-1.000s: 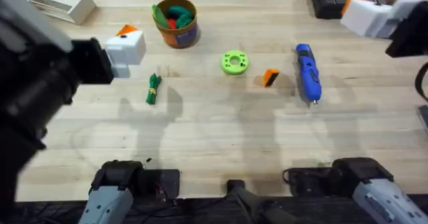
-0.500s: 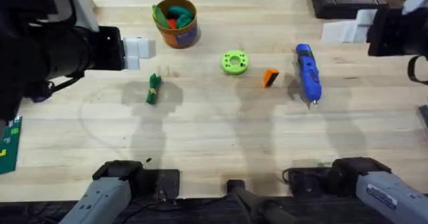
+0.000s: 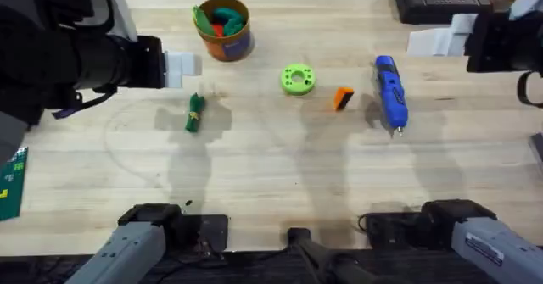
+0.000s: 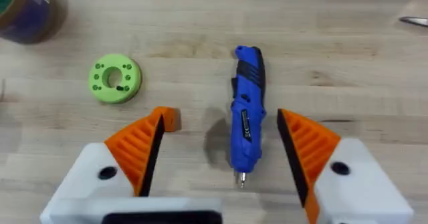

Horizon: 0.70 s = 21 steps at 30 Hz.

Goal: Pick up the gripper from the table and insert it into the empty holder that is missing its gripper. Then pick up a screw, insert it into the mounting hole, and use the screwdriver to tighten it. Finally, clean up the table by picking up the vegetable and placing it into the bucket.

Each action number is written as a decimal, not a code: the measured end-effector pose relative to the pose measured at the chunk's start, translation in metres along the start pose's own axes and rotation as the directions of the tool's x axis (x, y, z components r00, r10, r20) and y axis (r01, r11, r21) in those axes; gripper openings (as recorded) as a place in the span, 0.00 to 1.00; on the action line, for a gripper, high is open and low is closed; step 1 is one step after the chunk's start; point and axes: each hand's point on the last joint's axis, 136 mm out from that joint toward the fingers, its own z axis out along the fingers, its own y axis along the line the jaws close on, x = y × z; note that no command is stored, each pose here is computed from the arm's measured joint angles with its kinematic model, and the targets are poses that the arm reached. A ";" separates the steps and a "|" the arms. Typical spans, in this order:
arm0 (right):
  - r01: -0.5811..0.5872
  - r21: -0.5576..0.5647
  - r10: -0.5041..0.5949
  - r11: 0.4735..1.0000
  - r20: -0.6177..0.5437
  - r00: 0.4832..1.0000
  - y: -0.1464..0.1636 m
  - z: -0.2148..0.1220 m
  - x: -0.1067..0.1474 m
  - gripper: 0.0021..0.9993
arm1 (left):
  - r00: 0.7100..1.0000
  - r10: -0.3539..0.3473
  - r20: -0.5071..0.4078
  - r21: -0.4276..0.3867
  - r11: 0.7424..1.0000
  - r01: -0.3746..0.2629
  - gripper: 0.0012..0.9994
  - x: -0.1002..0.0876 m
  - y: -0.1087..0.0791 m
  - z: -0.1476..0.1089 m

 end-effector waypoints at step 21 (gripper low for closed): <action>0.000 0.000 0.000 1.000 0.000 1.000 0.000 0.000 0.000 0.99 | 0.979 0.004 -0.205 0.013 1.000 -0.002 0.99 0.062 -0.004 0.034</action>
